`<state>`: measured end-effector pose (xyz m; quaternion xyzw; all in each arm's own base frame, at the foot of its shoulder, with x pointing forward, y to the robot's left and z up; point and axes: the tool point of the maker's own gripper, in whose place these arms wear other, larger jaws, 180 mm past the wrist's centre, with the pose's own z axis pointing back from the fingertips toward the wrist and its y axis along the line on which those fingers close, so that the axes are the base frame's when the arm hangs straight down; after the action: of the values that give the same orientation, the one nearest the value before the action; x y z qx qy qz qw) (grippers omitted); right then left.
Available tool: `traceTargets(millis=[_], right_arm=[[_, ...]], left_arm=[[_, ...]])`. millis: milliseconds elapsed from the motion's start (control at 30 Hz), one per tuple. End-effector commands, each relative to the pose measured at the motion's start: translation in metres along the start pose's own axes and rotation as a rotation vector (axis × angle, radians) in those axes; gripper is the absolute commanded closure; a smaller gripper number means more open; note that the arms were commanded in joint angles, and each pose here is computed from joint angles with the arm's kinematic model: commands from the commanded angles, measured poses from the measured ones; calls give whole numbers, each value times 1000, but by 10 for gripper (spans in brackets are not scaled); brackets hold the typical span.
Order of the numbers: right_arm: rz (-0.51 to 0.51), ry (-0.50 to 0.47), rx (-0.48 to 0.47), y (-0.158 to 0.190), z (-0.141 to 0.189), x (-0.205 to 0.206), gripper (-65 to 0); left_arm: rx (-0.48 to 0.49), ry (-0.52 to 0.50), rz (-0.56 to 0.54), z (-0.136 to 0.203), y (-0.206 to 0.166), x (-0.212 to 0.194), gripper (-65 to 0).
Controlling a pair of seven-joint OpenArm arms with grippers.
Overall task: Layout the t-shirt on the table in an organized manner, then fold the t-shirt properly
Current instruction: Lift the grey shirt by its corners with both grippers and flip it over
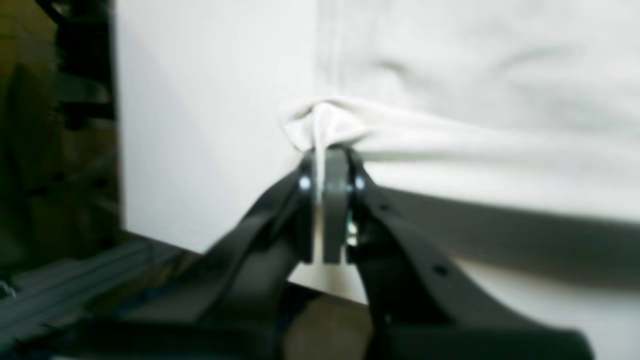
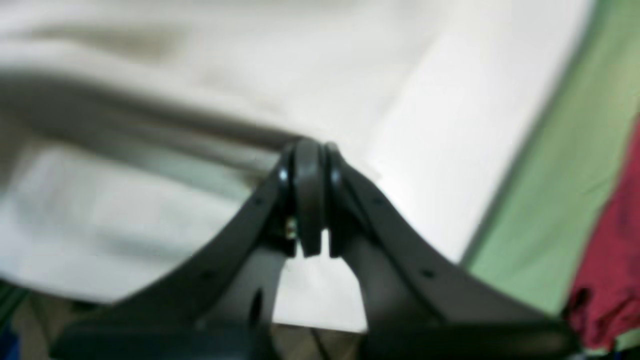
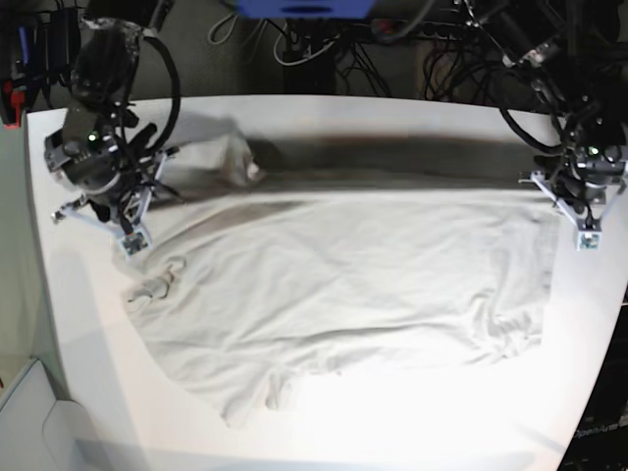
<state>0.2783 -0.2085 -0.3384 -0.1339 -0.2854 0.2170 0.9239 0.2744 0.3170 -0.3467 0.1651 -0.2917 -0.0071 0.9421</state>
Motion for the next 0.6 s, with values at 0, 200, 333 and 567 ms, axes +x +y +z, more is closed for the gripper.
traceTargets(millis=[0, 200, 333, 567], right_arm=[[-3, -28, -41, -14, 4, 13, 0], [-6, -185, -162, -66, 22, 78, 0], [-15, -299, -248, -102, 45, 124, 0], [-50, -519, -384, -157, 105, 201, 0]], left_arm=[[13, -66, -8, 6, 3, 26, 0], [-7, -212, -31, 20, -10, 109, 0], [-10, -312, -41, 38, -13, 163, 0], [7, -527, -40, 85, -5, 256, 0]])
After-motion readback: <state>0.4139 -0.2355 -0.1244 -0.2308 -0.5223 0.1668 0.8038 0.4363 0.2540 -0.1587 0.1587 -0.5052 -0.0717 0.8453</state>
